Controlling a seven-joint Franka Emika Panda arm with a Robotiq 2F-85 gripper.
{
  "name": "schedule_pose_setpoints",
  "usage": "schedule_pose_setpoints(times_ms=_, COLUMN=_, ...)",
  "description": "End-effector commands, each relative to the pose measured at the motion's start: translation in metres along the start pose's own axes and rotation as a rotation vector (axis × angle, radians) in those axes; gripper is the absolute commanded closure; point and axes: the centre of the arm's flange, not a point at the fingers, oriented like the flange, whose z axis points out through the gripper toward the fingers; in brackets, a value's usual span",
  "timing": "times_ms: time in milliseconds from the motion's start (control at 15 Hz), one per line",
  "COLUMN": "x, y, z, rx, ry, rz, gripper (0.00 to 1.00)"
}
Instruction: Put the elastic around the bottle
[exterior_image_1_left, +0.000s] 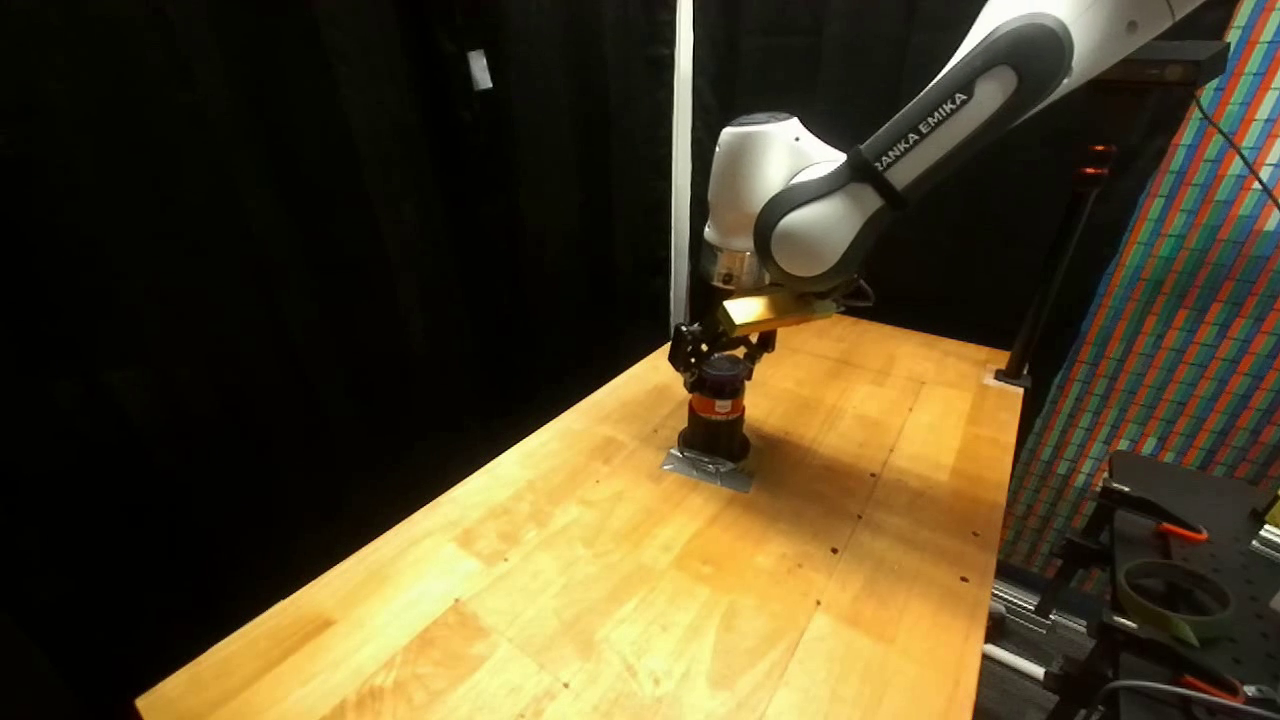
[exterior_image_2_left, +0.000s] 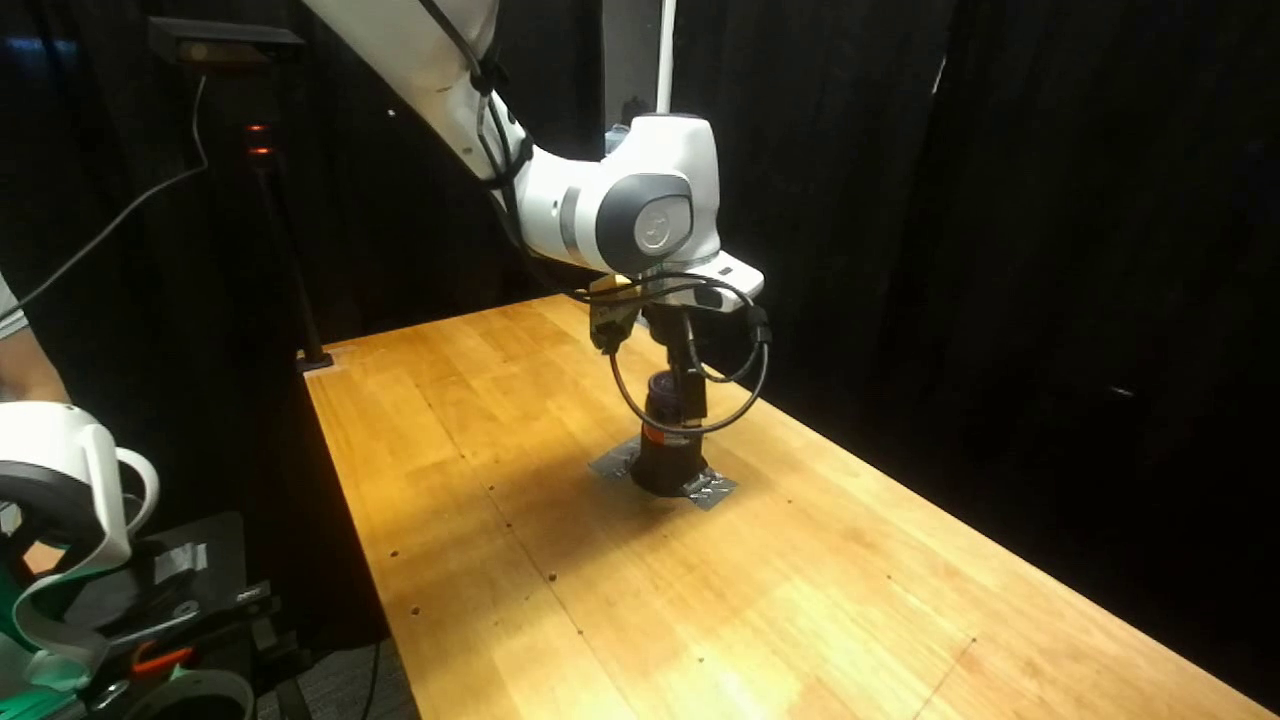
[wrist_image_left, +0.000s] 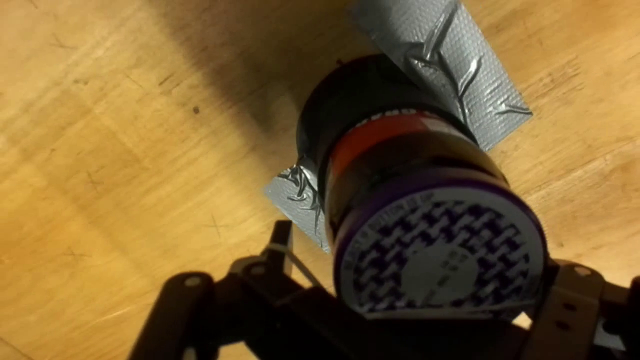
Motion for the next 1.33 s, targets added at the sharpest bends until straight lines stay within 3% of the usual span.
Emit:
schedule_pose_setpoints(times_ms=0, x=-0.004, y=-0.001, z=-0.011, rx=-0.03, ry=-0.111, rz=-0.008, gripper=0.0)
schedule_pose_setpoints(times_ms=600, x=-0.029, y=0.011, z=-0.014, rx=-0.006, ry=-0.196, rz=-0.014, gripper=0.0)
schedule_pose_setpoints(times_ms=1133, x=-0.056, y=0.03, z=-0.015, rx=0.018, ry=-0.141, rz=0.011, gripper=0.0)
schedule_pose_setpoints(times_ms=1200, x=-0.059, y=0.031, z=-0.016, rx=0.028, ry=-0.121, rz=0.014, gripper=0.25)
schedule_pose_setpoints(times_ms=1267, x=-0.063, y=0.033, z=-0.016, rx=0.04, ry=-0.106, rz=0.013, gripper=0.26)
